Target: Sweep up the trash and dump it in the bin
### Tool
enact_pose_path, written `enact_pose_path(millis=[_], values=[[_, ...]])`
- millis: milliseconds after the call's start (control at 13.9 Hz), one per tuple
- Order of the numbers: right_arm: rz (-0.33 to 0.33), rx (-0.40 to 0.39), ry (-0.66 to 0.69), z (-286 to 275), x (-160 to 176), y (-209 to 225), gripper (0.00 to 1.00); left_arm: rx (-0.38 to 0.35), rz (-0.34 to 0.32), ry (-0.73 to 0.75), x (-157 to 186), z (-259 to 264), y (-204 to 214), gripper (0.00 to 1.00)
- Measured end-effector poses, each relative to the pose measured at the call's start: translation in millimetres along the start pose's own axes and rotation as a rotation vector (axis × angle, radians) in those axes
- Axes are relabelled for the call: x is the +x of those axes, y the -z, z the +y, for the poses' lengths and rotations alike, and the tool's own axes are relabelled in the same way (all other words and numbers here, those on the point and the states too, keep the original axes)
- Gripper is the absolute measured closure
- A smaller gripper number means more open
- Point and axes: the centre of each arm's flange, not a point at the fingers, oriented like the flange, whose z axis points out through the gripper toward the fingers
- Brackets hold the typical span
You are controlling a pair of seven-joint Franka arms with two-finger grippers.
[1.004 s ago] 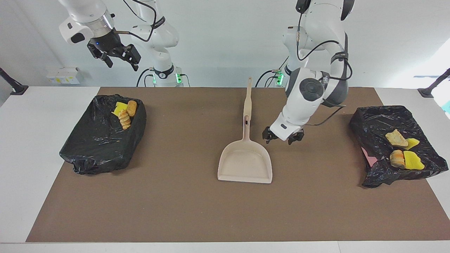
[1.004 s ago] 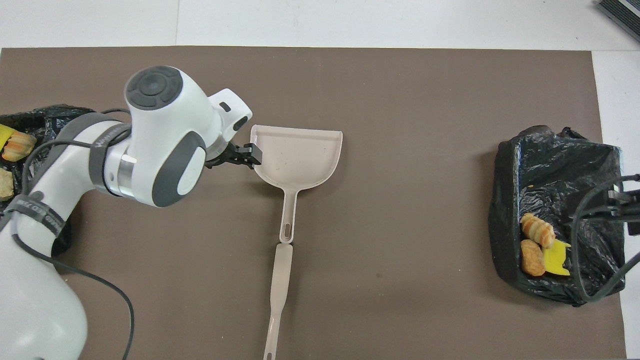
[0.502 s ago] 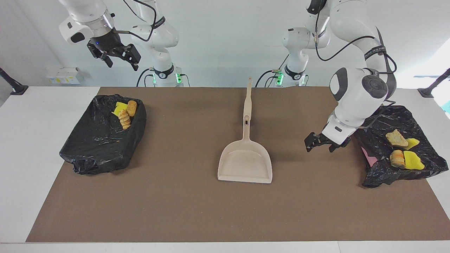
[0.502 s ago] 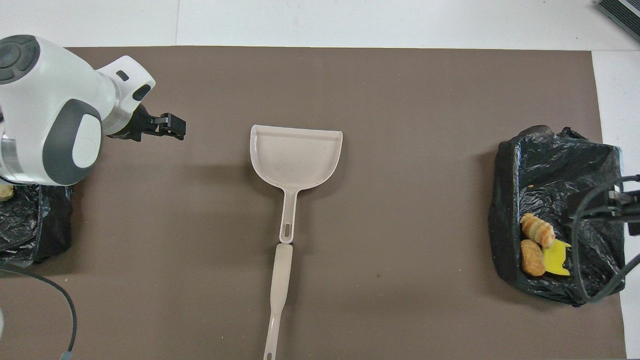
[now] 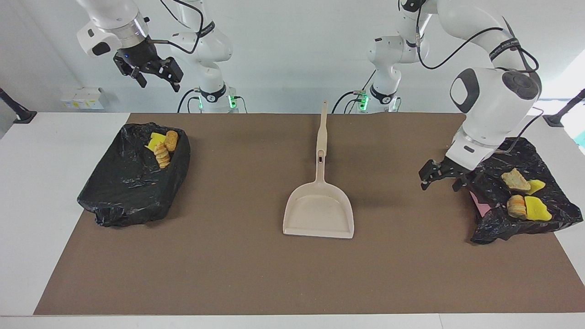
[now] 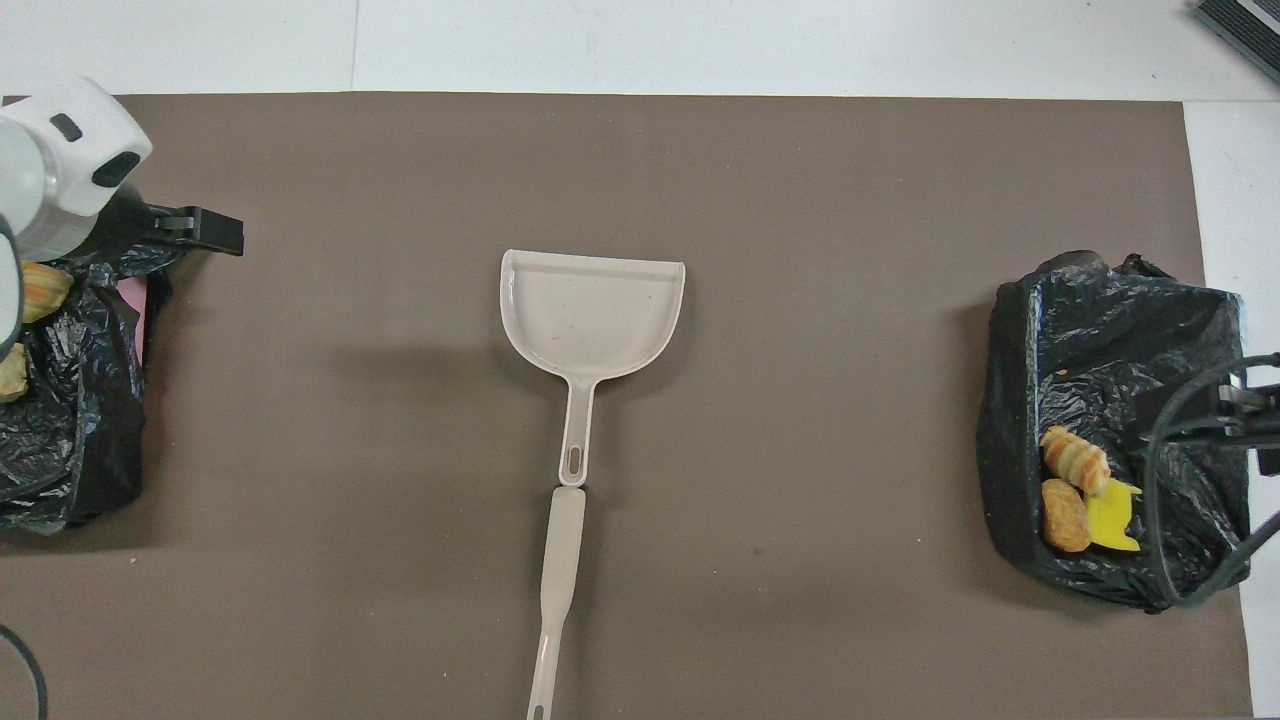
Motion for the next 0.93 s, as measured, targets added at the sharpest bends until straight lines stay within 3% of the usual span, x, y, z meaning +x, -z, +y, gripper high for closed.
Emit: enact_pose_path(millis=[143,430,933], values=[[-0.002,0.0,-0.003,2,0,-1,0.0,0.02,-0.018,0.013,-11,-14,19,0.0],[-0.008,0.0,-0.007,4,-2,-3,0.0,0.022,-0.135,0.045,-36,-30,53,0.0],[-0.015,0.006,0.051,19,-4,-5,0.0,0.021,-0.195,0.047,-61,-22,123,0.0]])
